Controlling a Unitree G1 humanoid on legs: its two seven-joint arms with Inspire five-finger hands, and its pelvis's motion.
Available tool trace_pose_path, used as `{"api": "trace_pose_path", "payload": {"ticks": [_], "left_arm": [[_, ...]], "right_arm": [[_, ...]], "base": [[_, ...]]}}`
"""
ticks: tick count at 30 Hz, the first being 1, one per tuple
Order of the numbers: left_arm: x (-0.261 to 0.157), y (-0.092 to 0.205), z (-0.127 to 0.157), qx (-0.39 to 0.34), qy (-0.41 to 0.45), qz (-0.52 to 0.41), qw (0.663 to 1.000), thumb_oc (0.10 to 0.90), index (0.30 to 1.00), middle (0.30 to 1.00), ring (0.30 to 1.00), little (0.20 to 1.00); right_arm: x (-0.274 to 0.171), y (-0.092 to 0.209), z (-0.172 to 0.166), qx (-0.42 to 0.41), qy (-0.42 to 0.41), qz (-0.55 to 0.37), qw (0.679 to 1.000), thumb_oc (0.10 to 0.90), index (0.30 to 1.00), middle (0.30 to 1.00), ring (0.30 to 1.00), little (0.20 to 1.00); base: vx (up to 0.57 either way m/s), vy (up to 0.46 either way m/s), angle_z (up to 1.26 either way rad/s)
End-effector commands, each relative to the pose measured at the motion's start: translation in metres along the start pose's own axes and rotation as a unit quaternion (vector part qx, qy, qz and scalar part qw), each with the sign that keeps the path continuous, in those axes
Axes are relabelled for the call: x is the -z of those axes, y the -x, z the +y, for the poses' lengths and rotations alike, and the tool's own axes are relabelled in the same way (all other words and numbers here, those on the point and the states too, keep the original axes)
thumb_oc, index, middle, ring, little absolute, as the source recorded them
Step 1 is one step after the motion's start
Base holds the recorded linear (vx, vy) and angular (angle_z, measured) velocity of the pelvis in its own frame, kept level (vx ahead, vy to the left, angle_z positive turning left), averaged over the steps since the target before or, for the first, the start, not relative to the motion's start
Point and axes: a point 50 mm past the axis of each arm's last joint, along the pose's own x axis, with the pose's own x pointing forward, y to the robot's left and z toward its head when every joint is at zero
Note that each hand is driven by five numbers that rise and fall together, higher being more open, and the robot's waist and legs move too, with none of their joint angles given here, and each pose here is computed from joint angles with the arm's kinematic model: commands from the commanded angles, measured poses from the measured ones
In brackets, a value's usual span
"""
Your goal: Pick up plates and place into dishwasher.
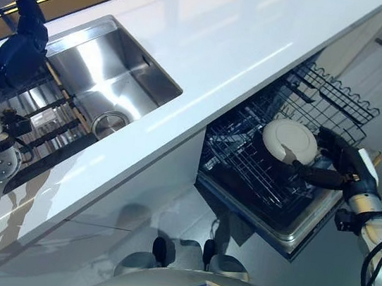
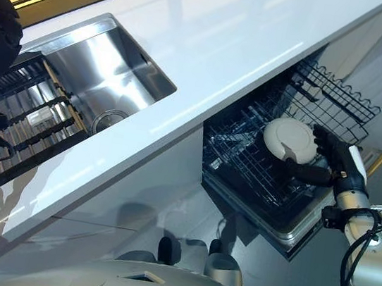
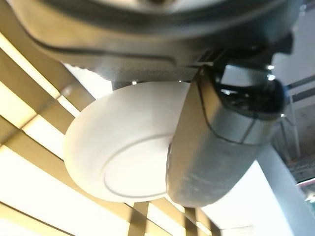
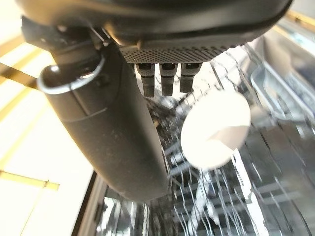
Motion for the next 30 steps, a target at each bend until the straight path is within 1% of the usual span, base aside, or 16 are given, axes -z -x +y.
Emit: {"api": "trace_pose_path", "payload": {"ticks": [1, 3, 4, 5, 6, 7, 8, 9, 10, 14, 16, 19, 25, 28, 30], "left_arm": [[-0.005, -0.029, -0.008, -0.009, 0.08, -0.028, 0.996, 0.1, 0.3, 0.3, 0.3, 0.2], [-0.015, -0.03, -0.024, 0.017, 0.137, -0.031, 0.99, 0.1, 0.3, 0.3, 0.3, 0.2], [-0.02, -0.032, -0.031, 0.034, 0.164, -0.031, 0.985, 0.1, 0.3, 0.3, 0.3, 0.2], [-0.027, -0.033, -0.042, 0.061, 0.199, -0.034, 0.977, 0.1, 0.3, 0.3, 0.3, 0.2], [-0.039, -0.034, -0.055, 0.1, 0.244, -0.048, 0.963, 0.1, 0.3, 0.3, 0.3, 0.2], [-0.044, -0.034, -0.061, 0.115, 0.26, -0.052, 0.957, 0.1, 0.3, 0.3, 0.3, 0.2], [-0.053, -0.034, -0.07, 0.151, 0.295, -0.062, 0.941, 0.1, 0.3, 0.3, 0.3, 0.2], [-0.058, -0.035, -0.077, 0.174, 0.314, -0.065, 0.931, 0.1, 0.3, 0.3, 0.3, 0.2], [-0.059, -0.036, -0.078, 0.177, 0.316, -0.065, 0.93, 0.1, 0.3, 0.3, 0.3, 0.2], [-0.071, -0.035, -0.101, 0.257, 0.377, -0.065, 0.888, 0.1, 0.3, 0.3, 0.3, 0.2], [-0.073, -0.035, -0.107, 0.282, 0.387, -0.064, 0.876, 0.1, 0.3, 0.3, 0.3, 0.2], [-0.074, -0.034, -0.116, 0.305, 0.383, -0.065, 0.87, 0.1, 0.3, 0.3, 0.3, 0.2], [-0.071, -0.034, -0.123, 0.325, 0.365, -0.066, 0.87, 0.1, 0.3, 0.3, 0.3, 0.2], [-0.07, -0.033, -0.125, 0.331, 0.368, -0.062, 0.866, 0.1, 0.3, 0.3, 0.3, 0.2], [-0.068, -0.032, -0.125, 0.332, 0.371, -0.061, 0.865, 0.1, 0.3, 0.3, 0.3, 0.2]], "right_arm": [[-0.102, -0.006, -0.031, 0.085, 0.028, -0.285, 0.954, 0.8, 0.9, 0.9, 0.9, 0.9], [-0.124, 0.0, -0.024, 0.075, 0.009, -0.364, 0.928, 0.8, 0.9, 0.9, 0.9, 0.9], [-0.133, 0.002, -0.019, 0.055, -0.003, -0.394, 0.917, 0.8, 0.9, 0.9, 0.9, 0.9], [-0.143, 0.004, -0.011, 0.027, -0.017, -0.424, 0.905, 0.8, 0.9, 0.9, 0.9, 0.9], [-0.153, 0.004, -0.001, -0.018, -0.032, -0.453, 0.891, 0.8, 0.9, 0.9, 0.9, 0.9], [-0.157, 0.004, 0.003, -0.035, -0.036, -0.46, 0.887, 0.8, 0.9, 0.9, 0.9, 0.9], [-0.163, 0.002, 0.011, -0.067, -0.04, -0.471, 0.879, 0.8, 0.9, 0.9, 0.9, 0.9], [-0.168, 0.001, 0.018, -0.094, -0.039, -0.477, 0.873, 0.8, 0.9, 0.9, 0.9, 0.9], [-0.169, 0.0, 0.019, -0.097, -0.038, -0.478, 0.872, 0.8, 0.9, 0.9, 0.9, 0.9], [-0.183, -0.014, 0.037, -0.136, 0.003, -0.475, 0.869, 0.8, 0.9, 0.9, 0.9, 0.9], [-0.186, -0.019, 0.041, -0.138, 0.01, -0.472, 0.871, 0.8, 0.9, 0.9, 0.9, 0.9], [-0.192, -0.029, 0.046, -0.139, 0.017, -0.463, 0.875, 0.8, 0.9, 0.9, 0.9, 0.9], [-0.193, -0.043, 0.05, -0.15, 0.012, -0.439, 0.886, 0.8, 0.9, 0.9, 0.9, 0.9], [-0.191, -0.047, 0.056, -0.174, 0.01, -0.421, 0.89, 0.8, 0.9, 0.9, 0.9, 0.9], [-0.185, -0.052, 0.064, -0.216, 0.024, -0.389, 0.895, 0.8, 0.9, 0.9, 0.9, 0.9]], "base": [[-0.02, -0.008, -0.05], [-0.02, -0.005, -0.09], [-0.01, -0.005, -0.12], [-0.02, -0.011, -0.13], [-0.02, -0.013, -0.1], [-0.01, -0.02, -0.09], [0.0, -0.027, -0.04], [0.0, -0.027, -0.03], [0.01, -0.032, -0.01], [0.04, -0.028, 0.03], [0.04, -0.04, 0.05], [0.02, -0.033, 0.11], [0.02, -0.015, 0.05], [0.03, -0.014, 0.14], [0.03, -0.008, 0.09]]}}
